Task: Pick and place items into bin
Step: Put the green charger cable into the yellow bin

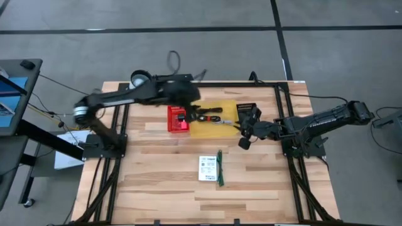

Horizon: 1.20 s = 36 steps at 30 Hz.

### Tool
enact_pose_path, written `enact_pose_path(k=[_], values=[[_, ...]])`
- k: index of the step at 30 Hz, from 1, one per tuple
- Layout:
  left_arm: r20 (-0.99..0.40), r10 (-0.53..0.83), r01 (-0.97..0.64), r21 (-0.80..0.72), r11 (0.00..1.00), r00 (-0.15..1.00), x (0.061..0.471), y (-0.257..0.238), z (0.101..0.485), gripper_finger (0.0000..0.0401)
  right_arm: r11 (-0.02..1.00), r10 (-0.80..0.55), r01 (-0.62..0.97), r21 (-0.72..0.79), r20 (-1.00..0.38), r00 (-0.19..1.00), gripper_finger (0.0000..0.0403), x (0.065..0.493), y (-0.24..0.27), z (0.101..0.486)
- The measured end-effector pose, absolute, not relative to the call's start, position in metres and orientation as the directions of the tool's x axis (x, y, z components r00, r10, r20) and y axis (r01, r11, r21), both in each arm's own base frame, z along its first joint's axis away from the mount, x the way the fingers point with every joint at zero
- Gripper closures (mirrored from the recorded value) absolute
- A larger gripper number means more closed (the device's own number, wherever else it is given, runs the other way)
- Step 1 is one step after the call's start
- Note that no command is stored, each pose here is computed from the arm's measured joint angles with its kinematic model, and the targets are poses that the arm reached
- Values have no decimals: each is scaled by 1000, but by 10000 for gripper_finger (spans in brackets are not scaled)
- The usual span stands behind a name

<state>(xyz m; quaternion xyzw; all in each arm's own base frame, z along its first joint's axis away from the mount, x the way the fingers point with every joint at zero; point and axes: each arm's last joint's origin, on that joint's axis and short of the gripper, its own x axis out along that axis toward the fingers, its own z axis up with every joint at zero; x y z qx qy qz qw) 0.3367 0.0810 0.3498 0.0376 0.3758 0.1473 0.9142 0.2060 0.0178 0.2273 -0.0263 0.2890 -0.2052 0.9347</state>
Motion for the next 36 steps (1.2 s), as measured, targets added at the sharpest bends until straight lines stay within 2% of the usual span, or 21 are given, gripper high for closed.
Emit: enact_pose_path(k=[4,8,10,14,22,25,29,31,36], values=[[-511,310,-277,143,950,802,294,64,360,214,932,-356,337,-135,-517,778,325,208,22,229],[-405,299,-287,91,954,864,253,49,348,214,963,-270,221,-156,-527,806,325,208,29,230],[-359,289,-285,65,956,887,235,42,341,214,978,-207,170,-118,-538,817,325,209,31,230],[-305,270,-274,31,961,913,209,32,327,214,975,-134,208,74,-554,822,325,209,32,229],[-295,260,-257,51,965,919,183,27,311,214,870,-59,331,365,-590,805,321,206,37,226],[-316,260,-258,47,965,913,183,27,307,214,821,-14,354,448,-604,797,301,208,40,224],[-382,256,-255,53,966,888,183,27,299,214,778,46,373,506,-638,769,253,216,45,219],[-428,251,-251,58,966,868,182,27,294,214,766,71,380,519,-655,752,228,225,48,217],[-434,250,-268,21,963,865,185,27,293,214,748,85,417,516,-698,711,185,248,54,212]])
